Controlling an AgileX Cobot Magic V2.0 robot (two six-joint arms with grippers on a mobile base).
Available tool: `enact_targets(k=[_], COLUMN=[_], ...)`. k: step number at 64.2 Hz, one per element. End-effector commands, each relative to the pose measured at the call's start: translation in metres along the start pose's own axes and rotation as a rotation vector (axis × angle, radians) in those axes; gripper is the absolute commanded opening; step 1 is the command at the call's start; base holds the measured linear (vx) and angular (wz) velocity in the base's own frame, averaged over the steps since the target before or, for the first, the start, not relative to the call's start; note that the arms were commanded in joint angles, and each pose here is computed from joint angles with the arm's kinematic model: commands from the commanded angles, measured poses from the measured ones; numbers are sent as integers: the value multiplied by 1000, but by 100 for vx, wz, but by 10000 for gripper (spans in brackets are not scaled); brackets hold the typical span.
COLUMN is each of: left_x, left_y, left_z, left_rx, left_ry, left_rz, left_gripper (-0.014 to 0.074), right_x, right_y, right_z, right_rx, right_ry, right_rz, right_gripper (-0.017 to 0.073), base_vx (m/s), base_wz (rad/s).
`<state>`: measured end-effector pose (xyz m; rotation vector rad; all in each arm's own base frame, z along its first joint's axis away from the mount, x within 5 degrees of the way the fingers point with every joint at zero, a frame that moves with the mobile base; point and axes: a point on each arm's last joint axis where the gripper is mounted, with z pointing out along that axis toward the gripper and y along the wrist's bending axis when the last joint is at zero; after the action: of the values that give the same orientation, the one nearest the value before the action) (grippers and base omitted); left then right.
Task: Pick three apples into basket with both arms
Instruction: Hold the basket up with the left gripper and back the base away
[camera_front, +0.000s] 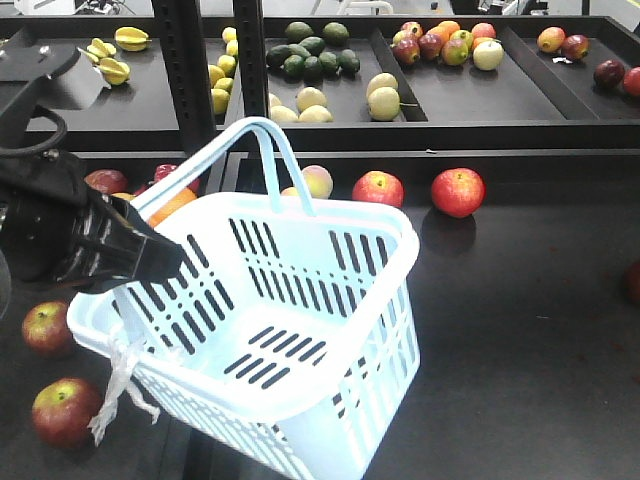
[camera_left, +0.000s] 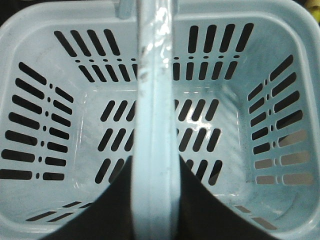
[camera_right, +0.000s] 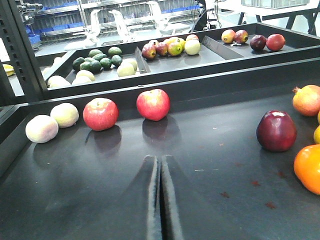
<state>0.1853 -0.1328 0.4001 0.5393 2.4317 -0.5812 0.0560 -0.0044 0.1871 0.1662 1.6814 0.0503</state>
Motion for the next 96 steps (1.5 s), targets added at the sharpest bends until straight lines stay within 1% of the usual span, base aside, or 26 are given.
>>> enact_targets(k=[1, 65, 96], left_x=[-8, -8, -8], left_y=[-8, -8, -8], left_z=[-17, -17, -17], left_rx=[41, 41, 41], left_ry=[-113, -113, -113], left_rz=[-6, -6, -6], left_gripper=[-8, -8, -8], right_x=[-2, -2, -2], right_y=[1, 1, 1], right_z=[0, 0, 0], right_rx=[-11, -11, -11], right_ry=[-68, -68, -68], right_rz=[-15, -15, -15], right_gripper=[-1, -1, -1], base_vx=[0, 0, -7], base_wz=[0, 1, 18])
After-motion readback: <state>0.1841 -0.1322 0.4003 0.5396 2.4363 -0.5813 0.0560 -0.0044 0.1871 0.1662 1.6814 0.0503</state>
